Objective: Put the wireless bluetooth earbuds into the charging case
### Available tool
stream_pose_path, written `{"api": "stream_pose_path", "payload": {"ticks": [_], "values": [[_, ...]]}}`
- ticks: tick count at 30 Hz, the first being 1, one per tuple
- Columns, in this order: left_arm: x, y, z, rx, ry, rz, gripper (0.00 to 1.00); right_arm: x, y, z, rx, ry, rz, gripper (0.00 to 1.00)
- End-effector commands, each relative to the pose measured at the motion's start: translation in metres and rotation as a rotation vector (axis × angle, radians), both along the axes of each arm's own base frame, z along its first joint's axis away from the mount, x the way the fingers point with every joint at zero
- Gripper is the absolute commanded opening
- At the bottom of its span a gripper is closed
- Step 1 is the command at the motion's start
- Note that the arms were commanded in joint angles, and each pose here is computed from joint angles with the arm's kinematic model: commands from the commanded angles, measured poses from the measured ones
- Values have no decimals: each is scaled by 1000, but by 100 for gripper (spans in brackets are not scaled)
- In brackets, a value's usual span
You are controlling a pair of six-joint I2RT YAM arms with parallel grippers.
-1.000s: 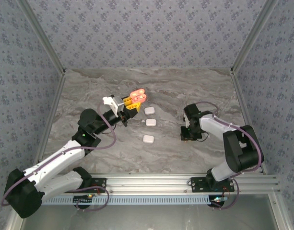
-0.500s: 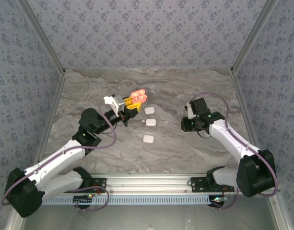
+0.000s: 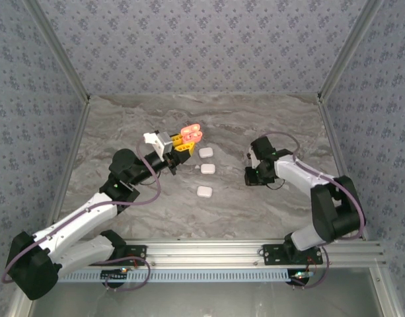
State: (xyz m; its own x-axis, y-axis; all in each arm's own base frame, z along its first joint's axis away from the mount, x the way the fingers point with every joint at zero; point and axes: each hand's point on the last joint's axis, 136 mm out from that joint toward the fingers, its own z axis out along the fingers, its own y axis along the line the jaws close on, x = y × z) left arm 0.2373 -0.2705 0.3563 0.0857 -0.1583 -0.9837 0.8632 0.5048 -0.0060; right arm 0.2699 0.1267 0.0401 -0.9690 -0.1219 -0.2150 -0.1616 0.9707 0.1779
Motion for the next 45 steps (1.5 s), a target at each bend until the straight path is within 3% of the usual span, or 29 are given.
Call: {"api": "stream_pose_path", "payload": {"ticks": [1,10,19,26,40,45], "values": [[-4,3,13,-29,-20,6,0,-4,-1,-10,-26,49,-10,21],[-3,4,12,-25,-20,12,0,-14,-1,-29,-45,152,6,26],[-5,5,15,-27,-25,12,0,-4,-2,-19,-75,113,21,37],[-5,6,15,-23,-26,17,0,2,-7,-19,-120,105,25,41],[-4,7,14,-17,-25,23,0,-8,2,-27,-120,155,58,30],[-3,6,13,-16,-21,22,0,-7,0,-12,-118,112,61,26]]}}
